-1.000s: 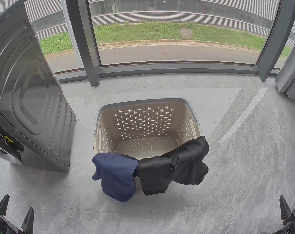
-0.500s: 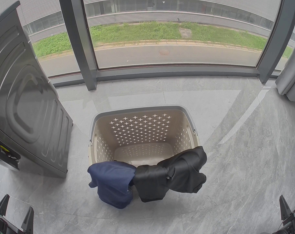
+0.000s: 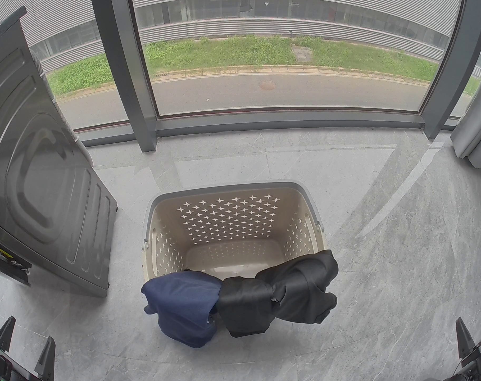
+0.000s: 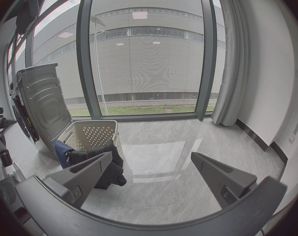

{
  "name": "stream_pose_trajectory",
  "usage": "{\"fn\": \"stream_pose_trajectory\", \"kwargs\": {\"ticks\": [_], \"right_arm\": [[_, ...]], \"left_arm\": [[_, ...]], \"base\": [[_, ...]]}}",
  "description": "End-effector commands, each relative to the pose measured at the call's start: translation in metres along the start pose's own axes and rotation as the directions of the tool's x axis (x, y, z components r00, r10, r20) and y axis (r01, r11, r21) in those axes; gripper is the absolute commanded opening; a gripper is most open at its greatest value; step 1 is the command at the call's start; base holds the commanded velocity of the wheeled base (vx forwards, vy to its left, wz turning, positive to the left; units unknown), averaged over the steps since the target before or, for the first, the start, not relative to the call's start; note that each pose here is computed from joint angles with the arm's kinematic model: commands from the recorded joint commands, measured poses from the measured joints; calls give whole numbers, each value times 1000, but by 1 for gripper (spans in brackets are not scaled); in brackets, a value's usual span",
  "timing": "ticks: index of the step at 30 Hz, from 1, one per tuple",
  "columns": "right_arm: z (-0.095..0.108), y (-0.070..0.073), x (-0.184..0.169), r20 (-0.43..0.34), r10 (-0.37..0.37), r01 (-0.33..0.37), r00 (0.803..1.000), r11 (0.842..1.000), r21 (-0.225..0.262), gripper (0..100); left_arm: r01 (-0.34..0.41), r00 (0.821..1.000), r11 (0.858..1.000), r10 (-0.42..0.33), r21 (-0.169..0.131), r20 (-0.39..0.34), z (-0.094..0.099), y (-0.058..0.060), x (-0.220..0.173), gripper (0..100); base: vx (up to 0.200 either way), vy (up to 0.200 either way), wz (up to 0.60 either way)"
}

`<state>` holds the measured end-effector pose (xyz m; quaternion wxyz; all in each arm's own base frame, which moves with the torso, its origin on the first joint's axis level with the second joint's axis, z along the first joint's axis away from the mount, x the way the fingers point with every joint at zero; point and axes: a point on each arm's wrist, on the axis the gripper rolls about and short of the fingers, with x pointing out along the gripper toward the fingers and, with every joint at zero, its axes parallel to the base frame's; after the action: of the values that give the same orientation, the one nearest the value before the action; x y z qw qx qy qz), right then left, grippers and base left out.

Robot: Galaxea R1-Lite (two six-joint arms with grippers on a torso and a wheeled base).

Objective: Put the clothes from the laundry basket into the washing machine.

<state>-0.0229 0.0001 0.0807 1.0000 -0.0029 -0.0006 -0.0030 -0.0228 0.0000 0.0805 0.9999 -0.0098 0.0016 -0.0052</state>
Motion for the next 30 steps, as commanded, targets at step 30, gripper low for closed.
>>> {"fn": "stream_pose_trajectory", "kwargs": {"ticks": [30], "right_arm": [[-5,0,0,-4,0,0,1000,1000,0,100]], "left_arm": [[-1,1000,1000,1,1,-8,-5,0,1,100]], "base": [[87,0,0]]}}
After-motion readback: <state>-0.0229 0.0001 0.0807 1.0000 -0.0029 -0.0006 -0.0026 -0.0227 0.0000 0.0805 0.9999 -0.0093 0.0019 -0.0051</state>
